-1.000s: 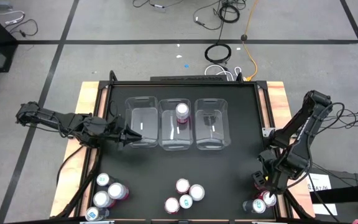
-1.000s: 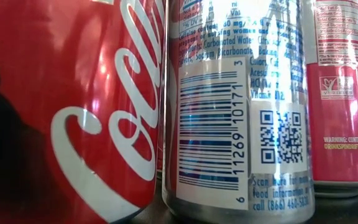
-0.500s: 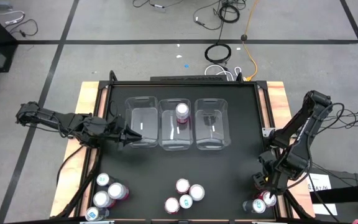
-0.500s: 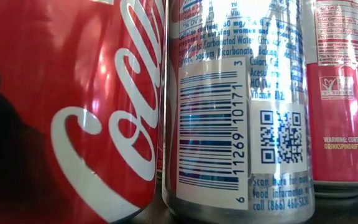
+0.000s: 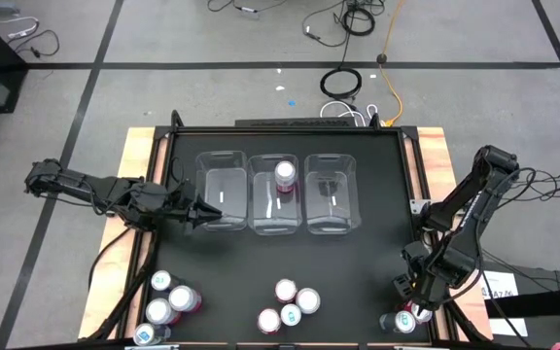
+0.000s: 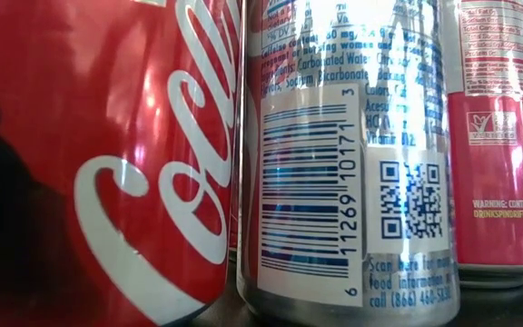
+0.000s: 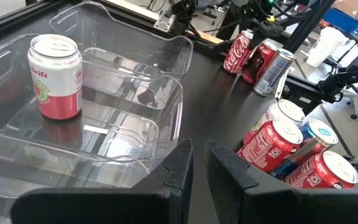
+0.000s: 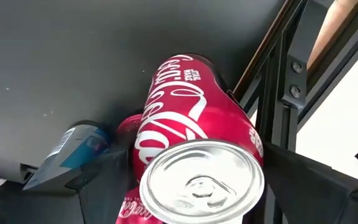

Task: Sort soda cans
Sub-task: Put the red-white soda can into the right transparent bin

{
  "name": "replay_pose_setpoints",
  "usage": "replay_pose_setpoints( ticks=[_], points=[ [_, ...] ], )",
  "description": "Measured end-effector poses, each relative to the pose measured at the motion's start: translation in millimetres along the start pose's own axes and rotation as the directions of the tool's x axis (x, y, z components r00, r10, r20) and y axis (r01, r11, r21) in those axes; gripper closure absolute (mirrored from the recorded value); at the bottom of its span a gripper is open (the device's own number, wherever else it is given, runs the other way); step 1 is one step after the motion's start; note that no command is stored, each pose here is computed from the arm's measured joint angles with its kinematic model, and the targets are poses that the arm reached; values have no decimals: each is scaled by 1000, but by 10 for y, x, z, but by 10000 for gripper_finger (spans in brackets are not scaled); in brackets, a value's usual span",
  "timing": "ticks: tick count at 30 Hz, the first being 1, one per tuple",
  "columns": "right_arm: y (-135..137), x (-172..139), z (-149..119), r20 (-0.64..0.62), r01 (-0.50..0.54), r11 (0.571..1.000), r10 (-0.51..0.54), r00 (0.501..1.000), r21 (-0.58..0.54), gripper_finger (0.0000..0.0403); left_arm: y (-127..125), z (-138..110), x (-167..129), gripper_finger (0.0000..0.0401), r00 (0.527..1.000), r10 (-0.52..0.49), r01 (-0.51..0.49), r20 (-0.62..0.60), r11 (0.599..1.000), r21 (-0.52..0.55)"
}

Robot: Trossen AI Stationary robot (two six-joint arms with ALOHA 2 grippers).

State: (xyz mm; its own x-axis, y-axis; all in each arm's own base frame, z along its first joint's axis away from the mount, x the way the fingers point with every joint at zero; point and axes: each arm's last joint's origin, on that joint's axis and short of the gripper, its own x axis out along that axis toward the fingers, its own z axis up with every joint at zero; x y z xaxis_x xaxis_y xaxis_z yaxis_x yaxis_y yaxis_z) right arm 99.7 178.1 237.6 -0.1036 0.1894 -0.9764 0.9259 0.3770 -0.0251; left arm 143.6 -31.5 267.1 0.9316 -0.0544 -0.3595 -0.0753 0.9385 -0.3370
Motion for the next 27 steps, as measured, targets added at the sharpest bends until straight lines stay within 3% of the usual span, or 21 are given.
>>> replay_pose_setpoints(
  ticks=[23,27],
  points=[
    [97,134,-67,9,12,1000,-12,1000,-7,65,0,0,0,347,1000,0,0,0,1000,0],
    [96,134,-66,11,14,1000,-14,1000,-7,80,0,0,0,347,1000,0,0,0,1000,0]
  ],
)
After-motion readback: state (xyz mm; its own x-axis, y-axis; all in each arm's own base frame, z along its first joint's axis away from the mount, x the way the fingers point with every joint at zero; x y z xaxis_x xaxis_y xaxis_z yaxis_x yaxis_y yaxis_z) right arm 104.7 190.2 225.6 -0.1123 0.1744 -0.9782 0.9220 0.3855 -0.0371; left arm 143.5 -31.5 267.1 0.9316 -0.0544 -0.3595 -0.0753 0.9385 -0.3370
